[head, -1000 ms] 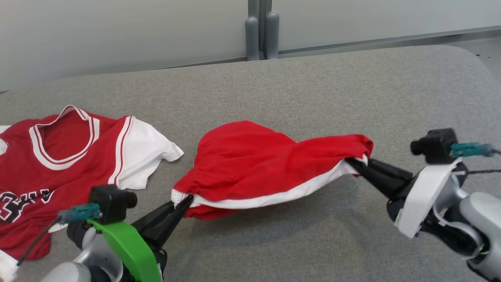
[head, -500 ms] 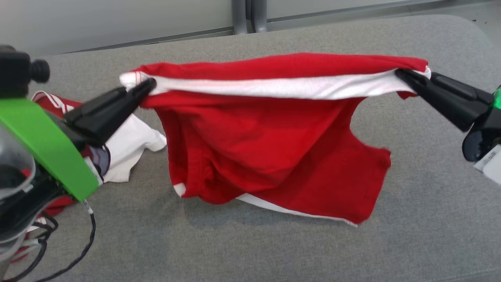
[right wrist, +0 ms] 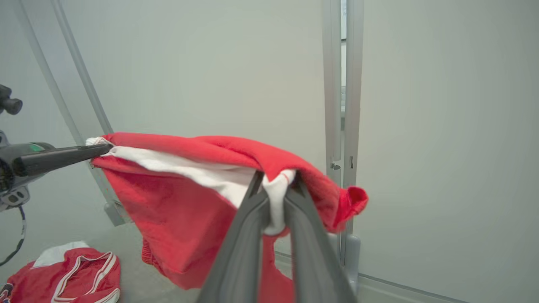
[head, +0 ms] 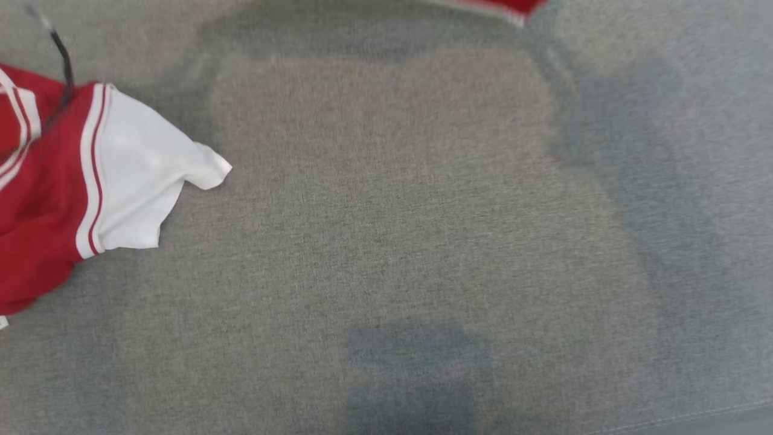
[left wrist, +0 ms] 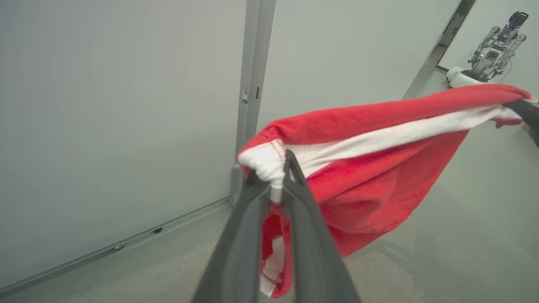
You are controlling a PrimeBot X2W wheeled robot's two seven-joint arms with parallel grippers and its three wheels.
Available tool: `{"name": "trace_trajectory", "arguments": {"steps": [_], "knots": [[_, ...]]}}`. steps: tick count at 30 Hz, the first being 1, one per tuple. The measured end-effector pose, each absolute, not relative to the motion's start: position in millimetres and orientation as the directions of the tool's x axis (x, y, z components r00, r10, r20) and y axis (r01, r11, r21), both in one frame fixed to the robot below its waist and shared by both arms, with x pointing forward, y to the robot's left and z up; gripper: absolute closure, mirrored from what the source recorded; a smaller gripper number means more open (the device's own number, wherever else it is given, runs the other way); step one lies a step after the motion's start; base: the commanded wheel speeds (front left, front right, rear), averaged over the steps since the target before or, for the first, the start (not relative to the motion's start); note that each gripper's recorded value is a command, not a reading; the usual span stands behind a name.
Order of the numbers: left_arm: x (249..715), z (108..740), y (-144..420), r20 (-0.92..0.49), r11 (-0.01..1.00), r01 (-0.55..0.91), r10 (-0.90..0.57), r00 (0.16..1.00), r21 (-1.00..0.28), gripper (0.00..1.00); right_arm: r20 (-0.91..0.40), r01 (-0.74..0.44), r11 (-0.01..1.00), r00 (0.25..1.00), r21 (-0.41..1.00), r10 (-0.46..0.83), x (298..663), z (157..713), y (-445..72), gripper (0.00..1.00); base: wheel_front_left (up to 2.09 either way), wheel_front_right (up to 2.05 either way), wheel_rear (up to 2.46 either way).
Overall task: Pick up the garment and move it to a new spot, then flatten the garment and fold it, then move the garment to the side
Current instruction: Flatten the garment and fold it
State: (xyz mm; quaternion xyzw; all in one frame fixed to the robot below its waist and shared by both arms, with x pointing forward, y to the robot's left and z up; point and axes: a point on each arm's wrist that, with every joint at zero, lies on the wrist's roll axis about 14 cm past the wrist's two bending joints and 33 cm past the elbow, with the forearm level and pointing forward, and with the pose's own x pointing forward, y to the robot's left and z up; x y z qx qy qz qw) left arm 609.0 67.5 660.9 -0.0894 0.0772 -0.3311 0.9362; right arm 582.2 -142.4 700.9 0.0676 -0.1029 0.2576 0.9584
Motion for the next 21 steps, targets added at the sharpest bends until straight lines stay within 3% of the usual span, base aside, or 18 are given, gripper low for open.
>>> {"name": "trace_trajectory", "arguments": {"steps": [4,8,14,18,21], "knots": [[663,662,76,0.041,0.826,0.536,-0.538,0.842,-0.176,1.00,0.382,-0.440,0.897,0.836,0.035,0.395,635,720,-129,1.00,0.00,0.00,0.00],[696,666,81,0.196,0.859,0.496,-0.469,0.861,-0.128,1.00,0.510,-0.376,0.927,0.798,0.007,0.320,669,733,-123,1.00,0.00,0.00,0.00],[713,551,84,0.050,0.872,0.448,-0.447,0.893,-0.199,1.00,0.261,-0.391,0.919,0.893,0.048,0.367,704,607,-96,1.00,0.00,0.00,0.00],[688,459,82,-0.134,0.870,0.420,-0.463,0.876,-0.258,1.00,0.059,-0.385,0.915,0.923,0.119,0.381,692,509,-101,1.00,0.00,0.00,0.00],[666,429,79,-0.184,0.855,0.427,-0.489,0.853,-0.295,1.00,-0.042,-0.381,0.908,0.918,0.175,0.394,673,465,-107,1.00,0.00,0.00,0.00]]}}
